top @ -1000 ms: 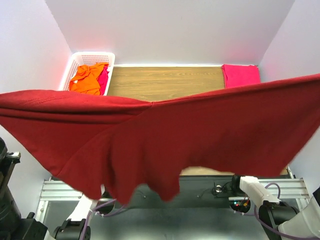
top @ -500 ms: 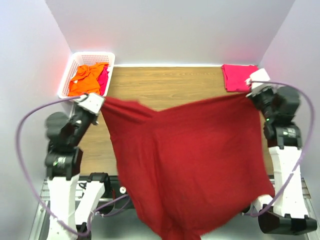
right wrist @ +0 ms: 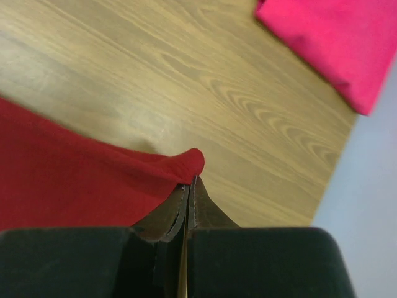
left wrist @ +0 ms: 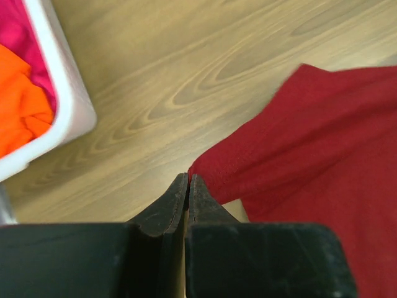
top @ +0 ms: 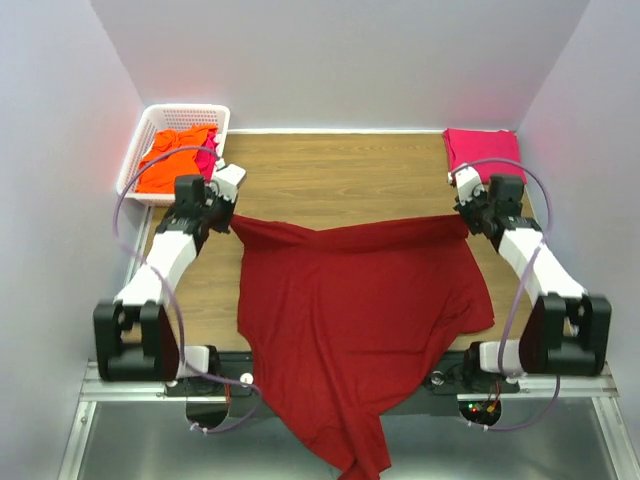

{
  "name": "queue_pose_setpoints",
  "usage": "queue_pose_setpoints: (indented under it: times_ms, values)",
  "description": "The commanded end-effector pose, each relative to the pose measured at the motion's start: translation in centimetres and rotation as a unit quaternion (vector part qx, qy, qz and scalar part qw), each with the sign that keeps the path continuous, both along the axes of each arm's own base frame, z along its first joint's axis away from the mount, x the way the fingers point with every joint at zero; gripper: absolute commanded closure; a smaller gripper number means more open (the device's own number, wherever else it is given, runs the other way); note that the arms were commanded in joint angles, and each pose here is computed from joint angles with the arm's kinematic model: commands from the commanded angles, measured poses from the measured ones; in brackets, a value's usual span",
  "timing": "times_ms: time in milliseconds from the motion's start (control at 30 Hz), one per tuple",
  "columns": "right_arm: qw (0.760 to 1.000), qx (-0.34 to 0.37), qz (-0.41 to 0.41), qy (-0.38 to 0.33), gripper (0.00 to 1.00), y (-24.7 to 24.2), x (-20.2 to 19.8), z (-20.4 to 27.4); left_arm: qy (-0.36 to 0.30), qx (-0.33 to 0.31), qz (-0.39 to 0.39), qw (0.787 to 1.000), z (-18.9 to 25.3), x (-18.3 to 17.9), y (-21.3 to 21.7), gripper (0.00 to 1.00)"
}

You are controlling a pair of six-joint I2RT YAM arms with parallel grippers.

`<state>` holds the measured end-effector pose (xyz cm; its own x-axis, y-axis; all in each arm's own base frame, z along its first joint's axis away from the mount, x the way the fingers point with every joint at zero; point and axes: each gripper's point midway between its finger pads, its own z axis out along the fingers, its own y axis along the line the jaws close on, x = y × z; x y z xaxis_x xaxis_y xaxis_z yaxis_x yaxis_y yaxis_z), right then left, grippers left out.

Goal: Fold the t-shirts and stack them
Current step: Flatten the tshirt out

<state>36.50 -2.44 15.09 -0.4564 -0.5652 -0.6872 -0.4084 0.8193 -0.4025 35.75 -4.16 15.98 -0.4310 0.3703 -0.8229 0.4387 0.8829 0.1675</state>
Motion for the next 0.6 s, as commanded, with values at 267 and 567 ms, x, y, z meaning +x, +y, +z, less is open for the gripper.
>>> queue_pose_setpoints:
  times_ms: [267,567]
  values:
    - [0.998,0.018,-0.007,-0.068,1.0,-0.9,14.1,1.8,-0.018,0.007,0.098,0.995,2.1,15.9,2.0,1.0]
    - [0.998,0.022,-0.005,-0.066,0.99,-1.2,19.7,0.1,-0.032,0.001,0.103,0.994,4.1,19.9,1.6,1.0]
